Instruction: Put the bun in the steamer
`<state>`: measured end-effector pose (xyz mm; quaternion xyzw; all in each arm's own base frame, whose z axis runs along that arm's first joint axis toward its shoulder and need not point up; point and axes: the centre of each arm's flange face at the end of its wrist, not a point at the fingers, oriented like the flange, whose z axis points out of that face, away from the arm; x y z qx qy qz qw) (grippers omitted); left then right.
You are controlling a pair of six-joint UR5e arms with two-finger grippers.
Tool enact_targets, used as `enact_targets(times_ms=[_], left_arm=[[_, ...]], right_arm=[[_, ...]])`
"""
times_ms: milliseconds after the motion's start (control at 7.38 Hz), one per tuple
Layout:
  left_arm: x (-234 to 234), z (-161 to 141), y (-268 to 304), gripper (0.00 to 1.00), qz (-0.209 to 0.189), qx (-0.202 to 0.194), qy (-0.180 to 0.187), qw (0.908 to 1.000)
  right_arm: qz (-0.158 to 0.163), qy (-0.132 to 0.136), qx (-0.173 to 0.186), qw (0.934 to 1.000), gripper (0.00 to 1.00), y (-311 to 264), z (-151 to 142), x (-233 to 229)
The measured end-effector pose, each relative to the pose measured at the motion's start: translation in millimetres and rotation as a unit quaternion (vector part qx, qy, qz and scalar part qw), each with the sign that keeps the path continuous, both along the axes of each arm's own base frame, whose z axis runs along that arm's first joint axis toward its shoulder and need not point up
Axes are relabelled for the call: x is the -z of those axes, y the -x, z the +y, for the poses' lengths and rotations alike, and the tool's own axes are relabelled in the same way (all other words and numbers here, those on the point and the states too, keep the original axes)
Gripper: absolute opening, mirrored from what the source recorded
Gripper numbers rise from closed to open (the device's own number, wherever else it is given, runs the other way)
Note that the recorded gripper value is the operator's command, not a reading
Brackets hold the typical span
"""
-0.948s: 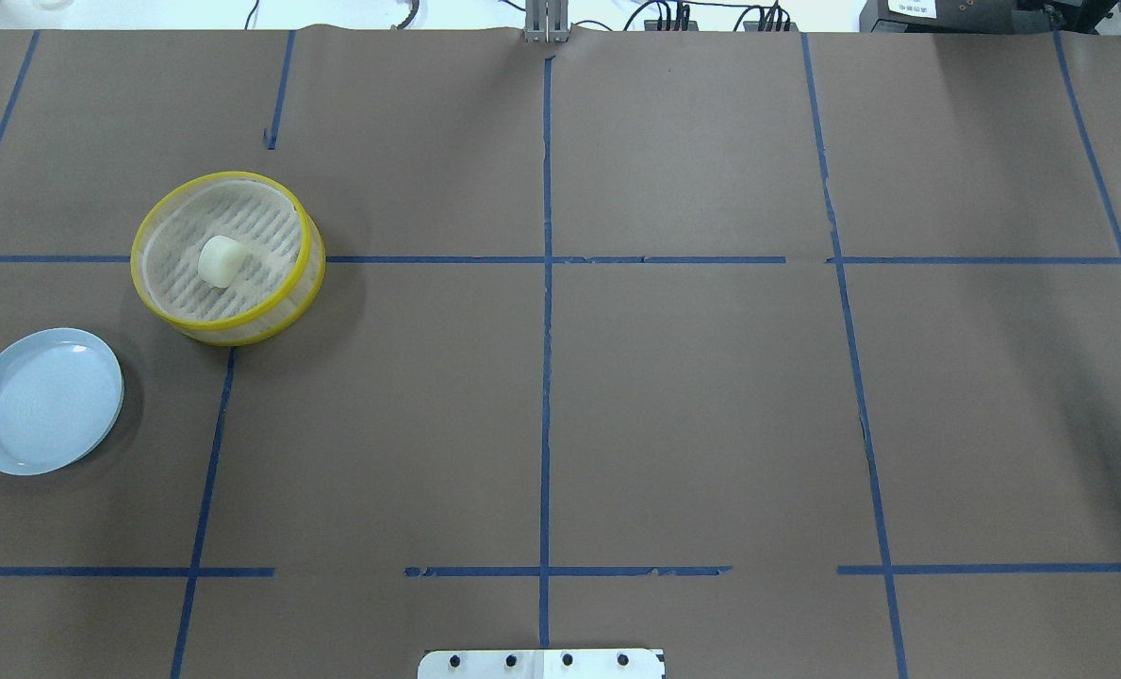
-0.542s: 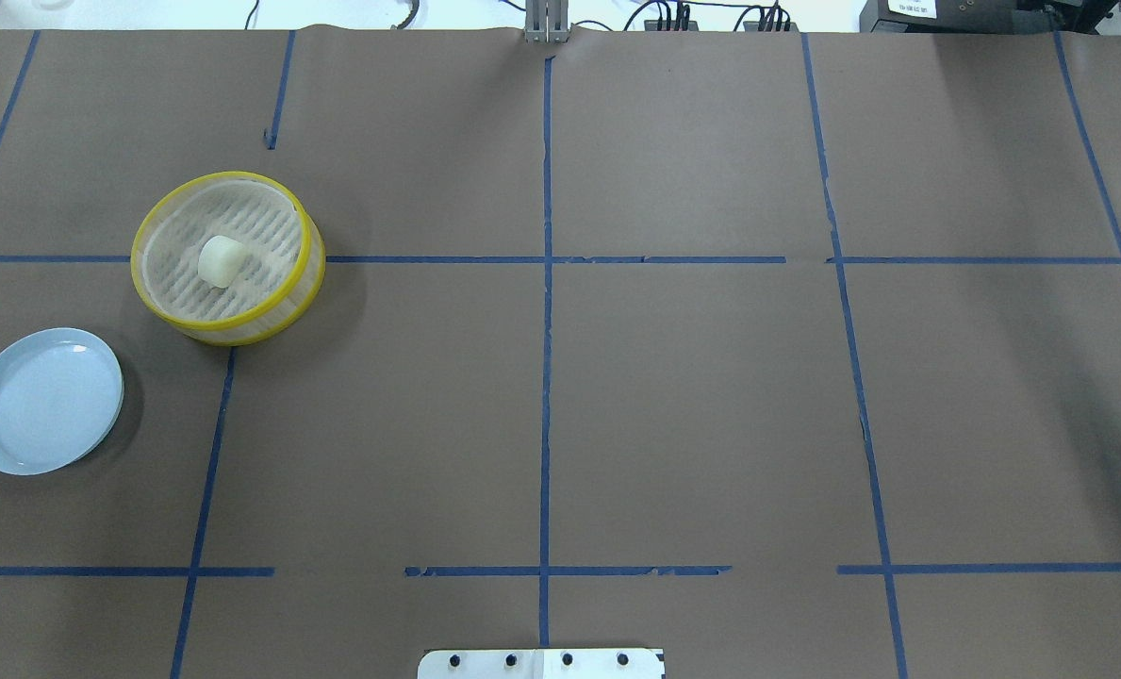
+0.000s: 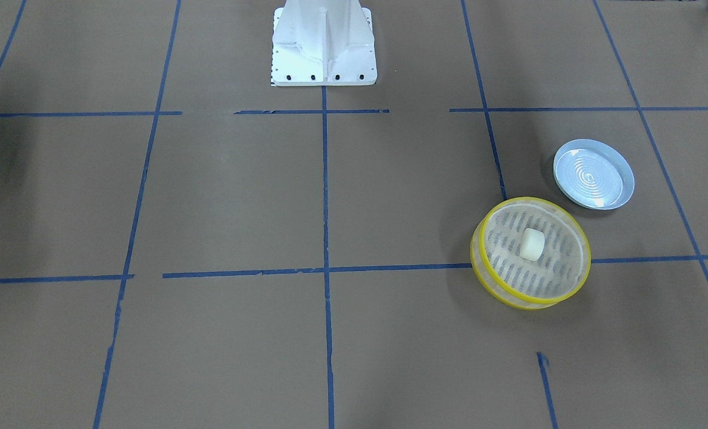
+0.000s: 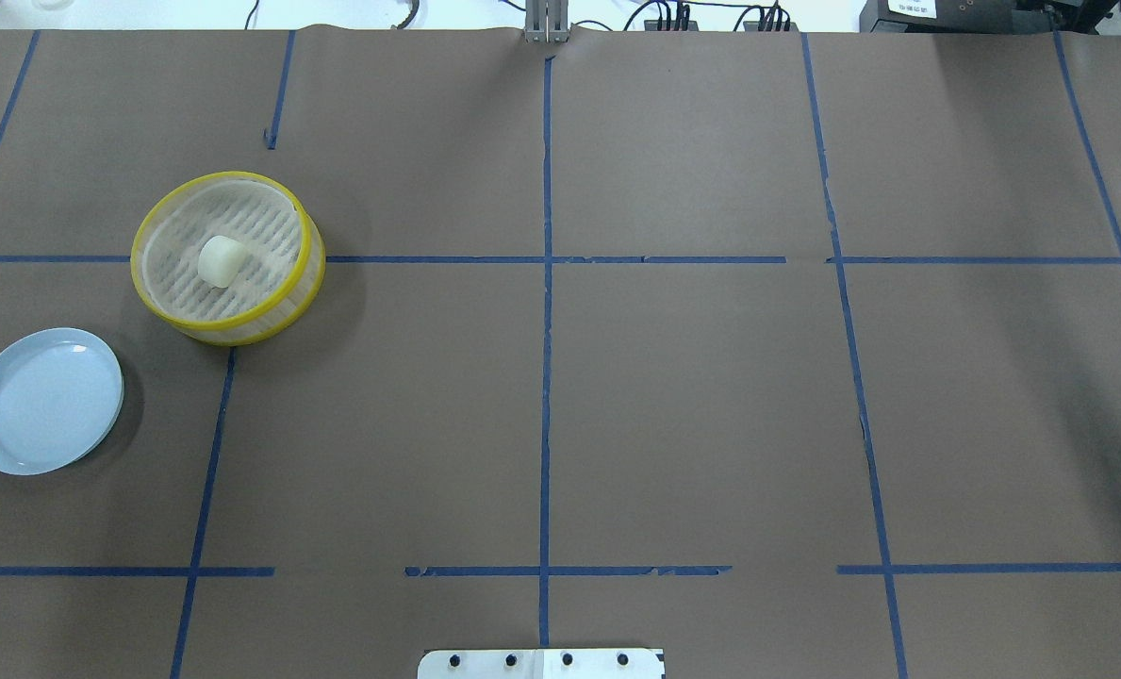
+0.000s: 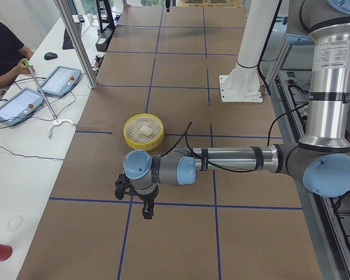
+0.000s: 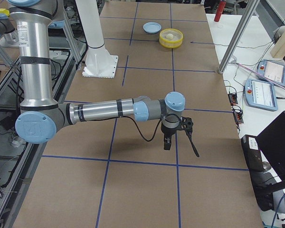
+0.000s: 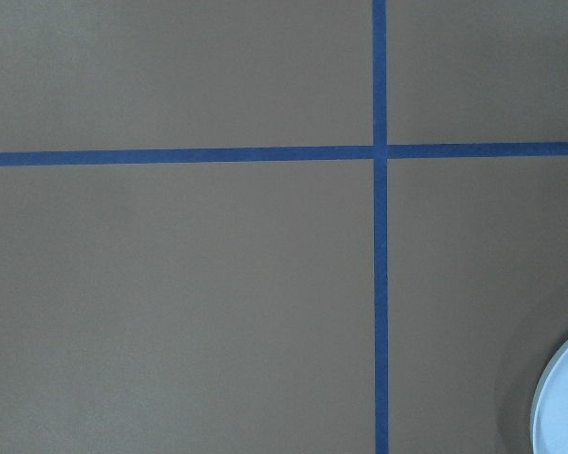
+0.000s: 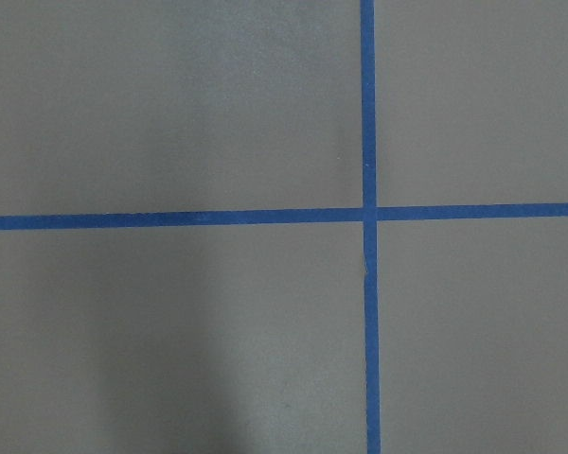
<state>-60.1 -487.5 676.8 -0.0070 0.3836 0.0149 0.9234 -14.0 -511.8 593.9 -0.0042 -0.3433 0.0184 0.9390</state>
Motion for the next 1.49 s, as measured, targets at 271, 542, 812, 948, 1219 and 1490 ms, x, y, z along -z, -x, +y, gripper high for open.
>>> enact_targets(times_ms=[271, 542, 812, 948, 1219, 1490], left_arm=[[0.8, 0.1, 0.9, 1.00, 0.000, 0.001, 0.000, 1.0000], [1.6, 0.3, 5.9, 1.00, -0.001, 0.006, -0.001, 1.0000], [2.7, 0.1, 12.2, 1.00, -0.002, 0.012, -0.002, 0.9999], [2.9, 0.2, 14.4, 1.00, -0.002, 0.015, -0.003, 0.9999], [3.7, 0.7, 19.5, 1.00, -0.003, 0.020, -0.004, 0.9998], [4.6, 0.4, 20.4, 1.00, -0.003, 0.021, -0.005, 0.9998]], right_arm=[[0.000, 0.000, 0.000, 1.0000, 1.00, 0.2, 0.0, 0.0], [0.000, 0.000, 0.000, 1.0000, 1.00, 0.1, 0.0, 0.0], [0.000, 0.000, 0.000, 1.0000, 1.00, 0.0, 0.0, 0.0], [0.000, 0.000, 0.000, 1.0000, 1.00, -0.1, 0.0, 0.0], [0.000, 0.000, 0.000, 1.0000, 1.00, -0.1, 0.0, 0.0], [0.000, 0.000, 0.000, 1.0000, 1.00, 0.2, 0.0, 0.0]])
